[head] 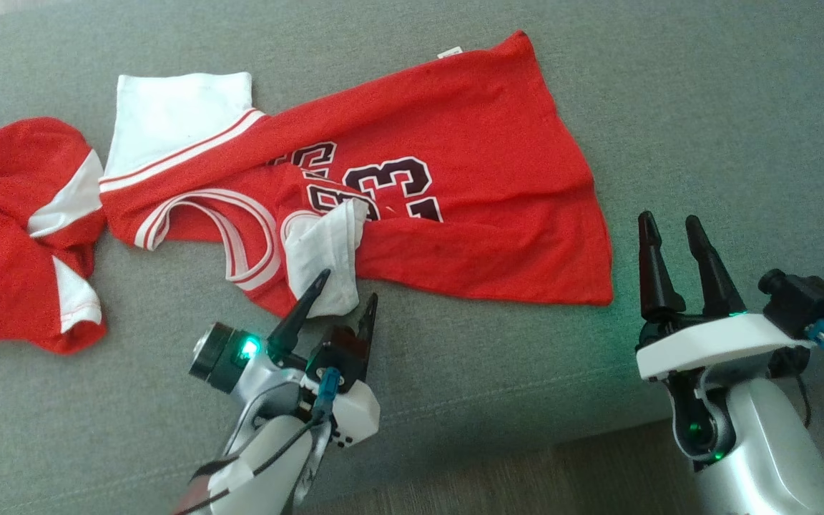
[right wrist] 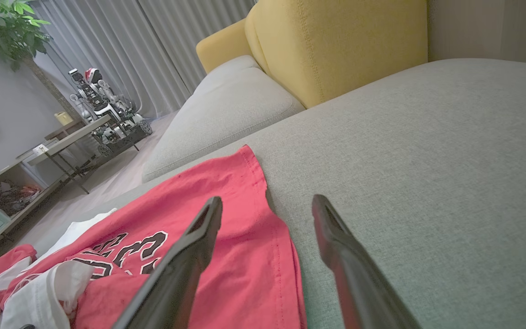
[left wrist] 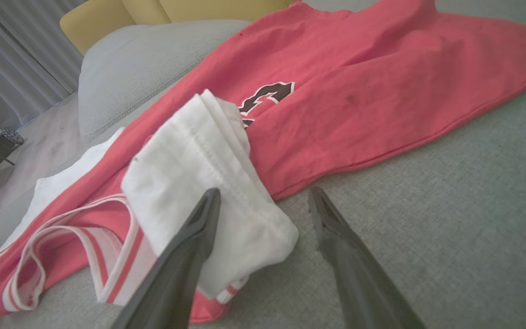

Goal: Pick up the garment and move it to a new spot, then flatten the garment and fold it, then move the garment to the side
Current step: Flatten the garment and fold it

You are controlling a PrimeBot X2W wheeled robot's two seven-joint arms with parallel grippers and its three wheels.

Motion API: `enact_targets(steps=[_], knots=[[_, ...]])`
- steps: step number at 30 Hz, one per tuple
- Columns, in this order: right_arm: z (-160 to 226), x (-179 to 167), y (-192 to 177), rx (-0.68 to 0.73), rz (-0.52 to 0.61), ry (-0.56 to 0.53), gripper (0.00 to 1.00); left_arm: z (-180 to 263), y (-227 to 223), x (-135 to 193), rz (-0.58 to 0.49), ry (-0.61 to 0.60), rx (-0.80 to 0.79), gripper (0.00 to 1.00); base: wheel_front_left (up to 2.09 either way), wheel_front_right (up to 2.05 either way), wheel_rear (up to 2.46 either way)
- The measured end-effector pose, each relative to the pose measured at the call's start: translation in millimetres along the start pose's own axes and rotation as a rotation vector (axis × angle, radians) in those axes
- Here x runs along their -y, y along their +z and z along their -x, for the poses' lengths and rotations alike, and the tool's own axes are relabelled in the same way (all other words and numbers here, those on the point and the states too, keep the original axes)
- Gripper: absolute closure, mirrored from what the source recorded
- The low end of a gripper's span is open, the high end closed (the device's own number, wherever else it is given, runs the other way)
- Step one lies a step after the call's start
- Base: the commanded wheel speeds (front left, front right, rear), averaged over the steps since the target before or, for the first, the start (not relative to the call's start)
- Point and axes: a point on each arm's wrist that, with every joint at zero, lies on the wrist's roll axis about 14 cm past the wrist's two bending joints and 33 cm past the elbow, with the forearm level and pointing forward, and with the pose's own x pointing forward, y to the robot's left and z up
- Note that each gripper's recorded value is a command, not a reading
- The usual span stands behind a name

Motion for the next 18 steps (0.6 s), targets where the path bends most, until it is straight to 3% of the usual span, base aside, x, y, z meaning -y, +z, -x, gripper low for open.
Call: enact_targets(steps=[10, 18], knots=[[-0.3, 4.1, -5.6, -0.015, -0.008, -0.014, 0.00, 3.2, -31.6, 5.1, -0.003, -0.026, -0.103, 0.00, 0.00, 0.00, 0.00], [-3.3, 4.8, -7.7, -0.020, -0.007, -0.016, 0.00, -7.7, -28.0, 5.8, -0.011, -0.047, -0.095, 0.00, 0.00, 0.00, 0.00]])
